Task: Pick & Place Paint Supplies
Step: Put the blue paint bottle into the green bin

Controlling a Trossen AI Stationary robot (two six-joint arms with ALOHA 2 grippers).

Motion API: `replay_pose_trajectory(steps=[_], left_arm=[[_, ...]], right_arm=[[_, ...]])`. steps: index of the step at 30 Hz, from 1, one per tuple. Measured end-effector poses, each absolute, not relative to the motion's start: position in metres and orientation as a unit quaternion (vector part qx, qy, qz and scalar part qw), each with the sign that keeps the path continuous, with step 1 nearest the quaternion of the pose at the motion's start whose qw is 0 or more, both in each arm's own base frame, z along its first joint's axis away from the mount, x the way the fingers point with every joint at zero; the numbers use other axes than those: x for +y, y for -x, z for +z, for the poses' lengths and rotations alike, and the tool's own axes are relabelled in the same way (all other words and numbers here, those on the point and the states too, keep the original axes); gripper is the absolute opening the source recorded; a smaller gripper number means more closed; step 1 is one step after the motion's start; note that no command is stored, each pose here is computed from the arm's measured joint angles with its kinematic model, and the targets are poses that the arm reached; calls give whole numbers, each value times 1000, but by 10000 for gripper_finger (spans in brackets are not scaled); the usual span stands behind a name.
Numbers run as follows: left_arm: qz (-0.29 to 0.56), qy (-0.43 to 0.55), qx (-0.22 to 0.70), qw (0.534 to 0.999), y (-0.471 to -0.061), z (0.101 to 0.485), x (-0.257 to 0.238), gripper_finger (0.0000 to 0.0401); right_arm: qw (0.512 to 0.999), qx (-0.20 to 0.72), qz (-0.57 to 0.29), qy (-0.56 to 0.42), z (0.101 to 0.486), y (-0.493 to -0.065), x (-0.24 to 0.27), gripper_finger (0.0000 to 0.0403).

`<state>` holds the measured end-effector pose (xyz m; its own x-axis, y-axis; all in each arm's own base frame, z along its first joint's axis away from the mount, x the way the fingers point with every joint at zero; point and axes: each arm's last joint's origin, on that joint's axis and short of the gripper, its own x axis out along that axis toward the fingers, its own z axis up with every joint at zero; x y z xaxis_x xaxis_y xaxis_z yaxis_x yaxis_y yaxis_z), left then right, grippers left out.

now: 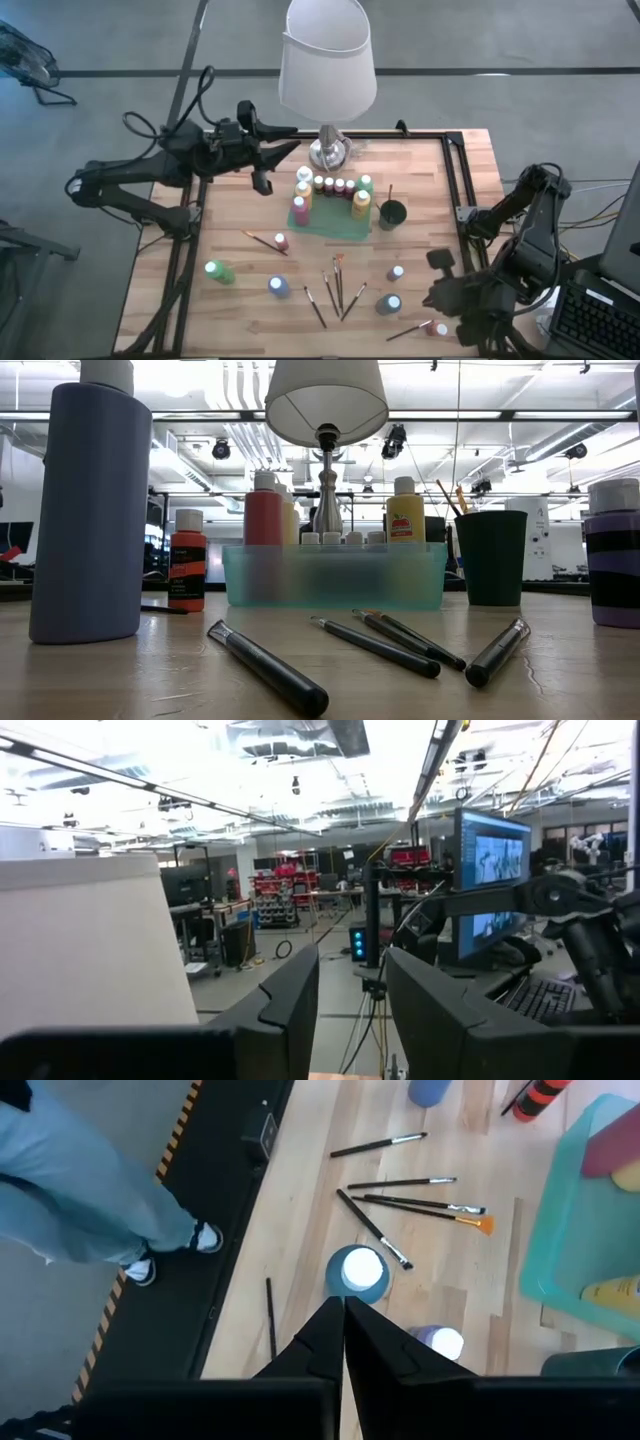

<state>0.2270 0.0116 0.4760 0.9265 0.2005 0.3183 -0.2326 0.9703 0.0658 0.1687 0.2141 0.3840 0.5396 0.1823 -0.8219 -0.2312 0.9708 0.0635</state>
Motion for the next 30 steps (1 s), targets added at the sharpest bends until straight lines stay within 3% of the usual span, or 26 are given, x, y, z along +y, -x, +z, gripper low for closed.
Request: replay_pose_trajectory(steps=[15, 30], left_arm=[[111, -71, -127, 983, -228, 471, 12, 125], [108, -92, -61, 988, -230, 459, 12, 125]], right_arm=[[856, 510, 50, -64, 363, -209, 213, 175], [833, 544, 5, -99, 334, -246, 231, 248]])
